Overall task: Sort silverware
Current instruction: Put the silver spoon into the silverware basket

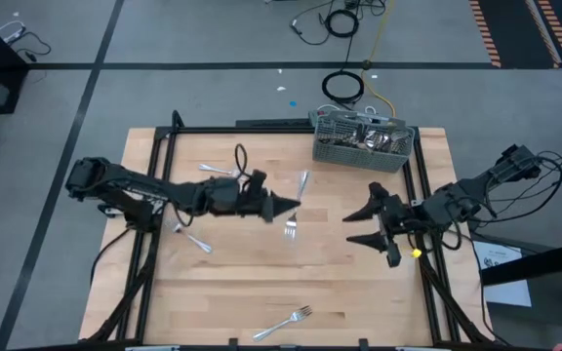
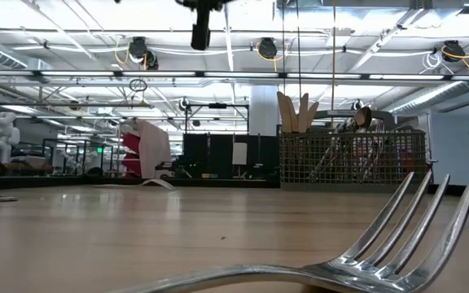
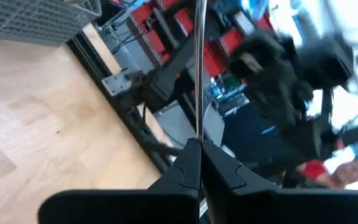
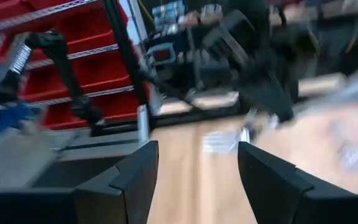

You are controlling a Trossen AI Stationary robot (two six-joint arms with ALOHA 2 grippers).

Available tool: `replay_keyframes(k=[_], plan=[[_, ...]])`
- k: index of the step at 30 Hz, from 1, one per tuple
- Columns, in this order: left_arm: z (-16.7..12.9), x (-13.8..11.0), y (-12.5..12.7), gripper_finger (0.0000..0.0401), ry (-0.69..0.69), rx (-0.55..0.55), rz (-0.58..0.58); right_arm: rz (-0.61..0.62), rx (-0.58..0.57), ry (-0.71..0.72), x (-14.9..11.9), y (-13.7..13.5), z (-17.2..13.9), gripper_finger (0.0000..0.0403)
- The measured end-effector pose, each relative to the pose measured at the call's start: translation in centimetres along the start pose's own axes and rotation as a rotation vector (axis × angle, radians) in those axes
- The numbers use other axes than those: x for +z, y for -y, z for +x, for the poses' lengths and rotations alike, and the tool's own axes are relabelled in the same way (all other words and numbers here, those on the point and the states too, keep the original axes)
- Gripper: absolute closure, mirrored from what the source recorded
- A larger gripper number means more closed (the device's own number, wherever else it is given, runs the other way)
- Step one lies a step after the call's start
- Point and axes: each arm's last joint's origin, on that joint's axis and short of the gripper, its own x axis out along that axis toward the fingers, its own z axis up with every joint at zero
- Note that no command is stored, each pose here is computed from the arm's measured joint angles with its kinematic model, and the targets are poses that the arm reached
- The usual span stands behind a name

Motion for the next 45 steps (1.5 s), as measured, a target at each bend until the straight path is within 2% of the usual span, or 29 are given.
replay_keyframes(k=[4, 8, 10, 14, 19, 21, 24, 26, 29, 34, 42, 45], plan=[[0.2, 2.0, -0.7, 0.0393, 0.056, -0.025, -0.149, -0.331, -0.046, 0.076, 0.7, 0.1, 0.5, 0.0195], [0.3, 3.7, -1.1, 0.0395, 0.08, -0.075, -0.254, -0.822, -0.09, 0.039, 0.2, 0.0, 1.4, 0.0195], [0.2, 4.4, -1.2, 0.0395, 0.084, -0.115, -0.282, -1.047, -0.171, -0.009, -0.2, 0.1, 2.1, 0.0195], [0.2, 5.4, -1.6, 0.0396, 0.048, -0.152, -0.366, -1.331, -0.407, -0.095, -0.5, 0.4, 3.9, 0.0195], [0.6, 6.5, -2.8, 0.0397, -0.037, -0.18, -0.472, -1.604, -0.553, -0.171, -0.6, 0.9, 6.4, 0.0195], [0.9, 6.5, -3.3, 0.0397, -0.091, -0.211, -0.515, -1.65, -0.601, -0.189, -0.6, 1.4, 7.4, 0.0195], [1.1, 6.8, -3.3, 0.0397, -0.181, -0.271, -0.527, -1.638, -0.644, -0.199, -0.1, 1.9, 8.7, 0.0195], [1.2, 7.1, -3.9, 0.0397, -0.221, -0.269, -0.54, -1.638, -0.663, -0.21, 0.5, 2.1, 9.6, 0.0195], [1.2, 7.6, -4.6, 0.0397, -0.246, -0.26, -0.54, -1.658, -0.658, -0.258, 0.8, 2.2, 10.9, 0.0195], [0.9, 8.3, -4.3, 0.0398, -0.274, -0.327, -0.508, -1.681, -0.643, -0.31, 0.8, 2.2, 12.5, 0.0195], [0.7, 8.6, -4.4, 0.0398, -0.289, -0.347, -0.493, -1.692, -0.652, -0.37, 0.3, 2.4, 12.8, 0.0195], [0.7, 8.6, -4.4, 0.0398, -0.289, -0.346, -0.494, -1.693, -0.63, -0.352, 0.3, 2.3, 12.9, 0.0195]])
